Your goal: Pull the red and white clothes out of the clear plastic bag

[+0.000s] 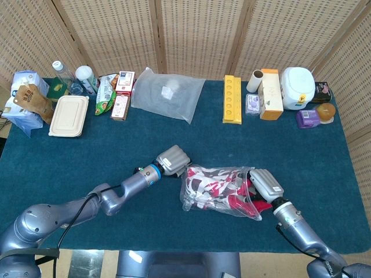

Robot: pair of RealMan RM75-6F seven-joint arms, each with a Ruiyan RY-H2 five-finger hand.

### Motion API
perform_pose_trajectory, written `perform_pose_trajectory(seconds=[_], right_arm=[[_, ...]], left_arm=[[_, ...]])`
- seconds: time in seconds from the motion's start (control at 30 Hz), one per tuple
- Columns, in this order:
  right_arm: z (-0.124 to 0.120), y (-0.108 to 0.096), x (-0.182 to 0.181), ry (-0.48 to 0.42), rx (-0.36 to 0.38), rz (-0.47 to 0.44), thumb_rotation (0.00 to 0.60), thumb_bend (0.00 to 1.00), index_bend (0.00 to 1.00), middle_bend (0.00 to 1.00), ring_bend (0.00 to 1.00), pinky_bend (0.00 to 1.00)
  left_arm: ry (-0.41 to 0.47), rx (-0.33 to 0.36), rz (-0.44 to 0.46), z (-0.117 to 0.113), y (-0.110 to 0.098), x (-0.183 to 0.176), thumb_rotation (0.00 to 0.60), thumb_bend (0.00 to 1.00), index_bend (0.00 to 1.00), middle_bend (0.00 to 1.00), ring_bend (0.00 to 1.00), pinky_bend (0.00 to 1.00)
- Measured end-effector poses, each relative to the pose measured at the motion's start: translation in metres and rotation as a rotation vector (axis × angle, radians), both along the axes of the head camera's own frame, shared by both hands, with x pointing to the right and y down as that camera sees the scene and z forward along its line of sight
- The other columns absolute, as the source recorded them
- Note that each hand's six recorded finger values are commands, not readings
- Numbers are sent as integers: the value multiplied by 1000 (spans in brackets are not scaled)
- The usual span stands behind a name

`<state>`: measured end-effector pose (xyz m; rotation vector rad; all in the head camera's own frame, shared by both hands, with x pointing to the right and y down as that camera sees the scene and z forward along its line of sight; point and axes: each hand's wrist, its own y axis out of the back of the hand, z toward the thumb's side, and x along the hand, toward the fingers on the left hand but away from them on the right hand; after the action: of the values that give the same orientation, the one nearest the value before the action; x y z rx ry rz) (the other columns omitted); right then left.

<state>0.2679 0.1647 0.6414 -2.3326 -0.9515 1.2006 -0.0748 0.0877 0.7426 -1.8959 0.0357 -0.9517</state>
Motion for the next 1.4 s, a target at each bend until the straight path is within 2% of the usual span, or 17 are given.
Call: perform_pose_trajectory(seconds=[0.5, 0.9, 1.1, 1.4], right_arm=[[-1, 0, 0, -3, 6, 3, 600, 357, 813, 1000, 1000, 1000], [-12, 0, 5, 1, 41, 14, 600, 358, 815, 1000, 1000, 1000], [-17, 2, 5, 4, 47, 10, 600, 358, 815, 1000, 1000, 1000], [-17, 2, -13, -10, 48, -34, 600, 358, 815, 1000, 1000, 1000]], left_arm=[[42, 15, -40, -1, -1, -7, 600, 537, 813, 767, 827, 808], [39, -14, -95, -4, -4, -48, 600, 532, 850, 779, 833, 812], [31, -9, -135, -17, -10, -89, 600, 526, 850, 780, 833, 812], [-47, 25, -229, -42, -19, -180, 600, 520, 850, 779, 833, 812]])
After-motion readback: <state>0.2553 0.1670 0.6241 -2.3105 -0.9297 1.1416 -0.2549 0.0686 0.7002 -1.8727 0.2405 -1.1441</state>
